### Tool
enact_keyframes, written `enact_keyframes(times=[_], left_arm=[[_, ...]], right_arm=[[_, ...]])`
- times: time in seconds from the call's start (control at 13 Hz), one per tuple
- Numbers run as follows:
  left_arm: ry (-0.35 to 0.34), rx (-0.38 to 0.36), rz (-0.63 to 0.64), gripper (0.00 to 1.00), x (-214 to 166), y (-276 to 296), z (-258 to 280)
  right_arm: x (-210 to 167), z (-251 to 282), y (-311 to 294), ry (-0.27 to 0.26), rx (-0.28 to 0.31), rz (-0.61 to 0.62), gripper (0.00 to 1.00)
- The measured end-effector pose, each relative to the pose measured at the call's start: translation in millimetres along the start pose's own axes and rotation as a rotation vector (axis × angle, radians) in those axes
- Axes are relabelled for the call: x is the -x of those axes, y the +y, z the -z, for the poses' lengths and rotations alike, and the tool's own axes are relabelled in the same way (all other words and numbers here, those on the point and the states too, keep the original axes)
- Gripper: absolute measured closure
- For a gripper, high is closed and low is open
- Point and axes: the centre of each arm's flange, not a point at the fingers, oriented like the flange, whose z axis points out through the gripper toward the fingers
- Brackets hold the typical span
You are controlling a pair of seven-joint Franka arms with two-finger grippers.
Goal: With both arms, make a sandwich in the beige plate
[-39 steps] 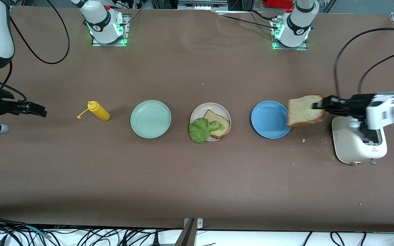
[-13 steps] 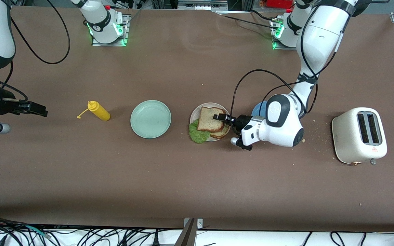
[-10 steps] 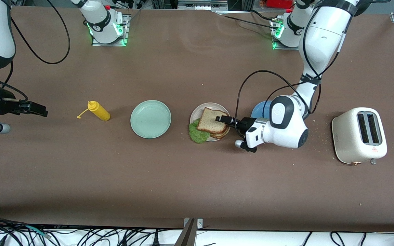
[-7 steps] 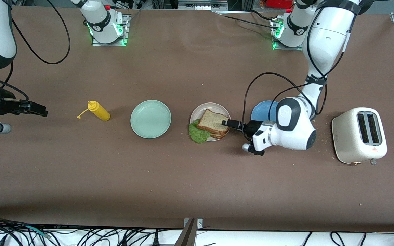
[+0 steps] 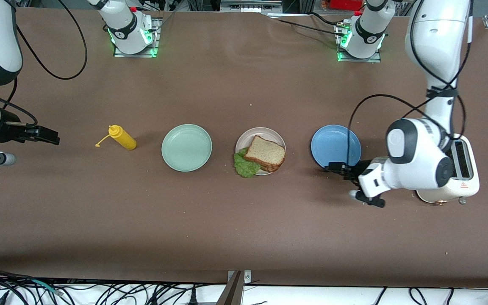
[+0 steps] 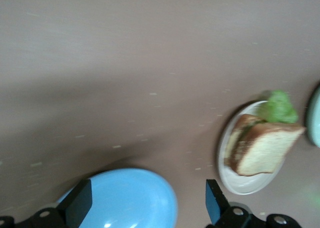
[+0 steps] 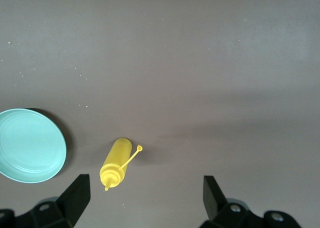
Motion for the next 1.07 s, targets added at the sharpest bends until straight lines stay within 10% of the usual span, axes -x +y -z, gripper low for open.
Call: enact_keyframes(times=[0.31,1.07], left_arm=[[-0.023,-0.213,0.011,0.00,24,-56,71],[-0.073,-0.344,0.073,0.00,107,-81,215]], right_arm=[[0,0,-1,0.000,0.001,0.002,0.00],[0,0,-1,0.000,0.002,0.002,0.00]])
